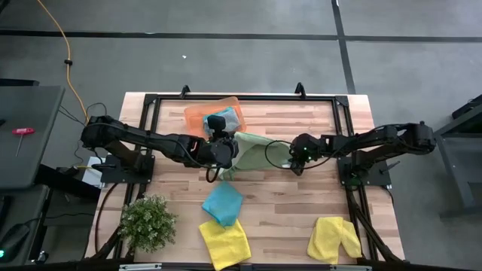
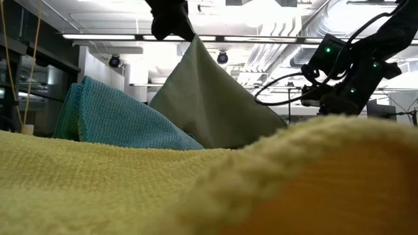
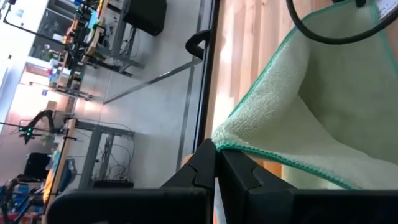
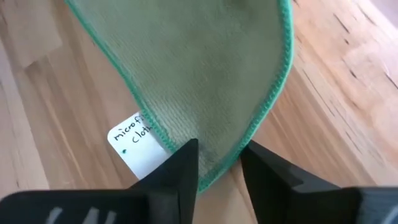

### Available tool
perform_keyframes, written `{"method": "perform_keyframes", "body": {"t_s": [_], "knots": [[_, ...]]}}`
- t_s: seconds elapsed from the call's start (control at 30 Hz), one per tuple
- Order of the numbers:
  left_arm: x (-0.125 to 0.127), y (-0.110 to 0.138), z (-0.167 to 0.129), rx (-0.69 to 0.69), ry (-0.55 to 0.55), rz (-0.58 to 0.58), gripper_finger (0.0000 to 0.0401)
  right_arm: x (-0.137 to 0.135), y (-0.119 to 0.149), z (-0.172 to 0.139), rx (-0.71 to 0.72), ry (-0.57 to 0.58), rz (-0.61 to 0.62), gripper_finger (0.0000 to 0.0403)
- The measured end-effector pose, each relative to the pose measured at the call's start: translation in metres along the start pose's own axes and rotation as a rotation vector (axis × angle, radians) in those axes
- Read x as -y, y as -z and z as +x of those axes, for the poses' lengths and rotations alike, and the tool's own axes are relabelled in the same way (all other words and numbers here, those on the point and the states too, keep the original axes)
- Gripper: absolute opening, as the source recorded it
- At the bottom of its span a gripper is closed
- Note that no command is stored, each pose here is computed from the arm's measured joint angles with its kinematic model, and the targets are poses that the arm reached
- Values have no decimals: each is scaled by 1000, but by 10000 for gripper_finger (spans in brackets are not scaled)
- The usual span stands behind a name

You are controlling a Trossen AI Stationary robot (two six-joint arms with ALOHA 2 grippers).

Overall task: Fold microfiber towels
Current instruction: Fold the green microfiber cloth

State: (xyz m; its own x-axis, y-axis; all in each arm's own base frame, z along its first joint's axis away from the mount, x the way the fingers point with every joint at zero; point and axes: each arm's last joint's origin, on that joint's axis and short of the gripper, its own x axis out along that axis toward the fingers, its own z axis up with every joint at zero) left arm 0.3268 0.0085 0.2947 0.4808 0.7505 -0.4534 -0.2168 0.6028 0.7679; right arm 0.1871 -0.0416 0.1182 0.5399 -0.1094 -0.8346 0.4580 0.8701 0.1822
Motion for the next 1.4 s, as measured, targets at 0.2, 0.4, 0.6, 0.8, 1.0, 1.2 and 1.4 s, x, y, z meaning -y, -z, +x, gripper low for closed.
{"method": "perform_keyframes", "body": {"t_s": [0.2, 0.4, 0.6, 0.8, 1.0, 1.2, 1.4], "knots": [[0, 0, 0, -1, 1, 1, 0, -2, 1, 0, -9, 0, 13, 101], [0, 0, 0, -5, -10, 1, 0, -5, 4, 0, -25, 10, -4, 95], [-1, 0, 0, -12, -29, 1, 0, -9, 9, -1, -24, 104, -9, 12], [-3, 1, 0, -33, -80, 29, 0, -17, 6, -6, -34, 137, -37, 3], [-32, -14, -21, 13, -140, -28, 0, -35, -28, -49, 46, 243, -114, 1], [-61, -26, -60, 111, -159, -136, 0, -59, -60, -118, 160, 312, -193, 1], [-78, -16, -98, 182, -159, -250, 0, -79, -79, -172, 236, 316, -229, 0]]}}
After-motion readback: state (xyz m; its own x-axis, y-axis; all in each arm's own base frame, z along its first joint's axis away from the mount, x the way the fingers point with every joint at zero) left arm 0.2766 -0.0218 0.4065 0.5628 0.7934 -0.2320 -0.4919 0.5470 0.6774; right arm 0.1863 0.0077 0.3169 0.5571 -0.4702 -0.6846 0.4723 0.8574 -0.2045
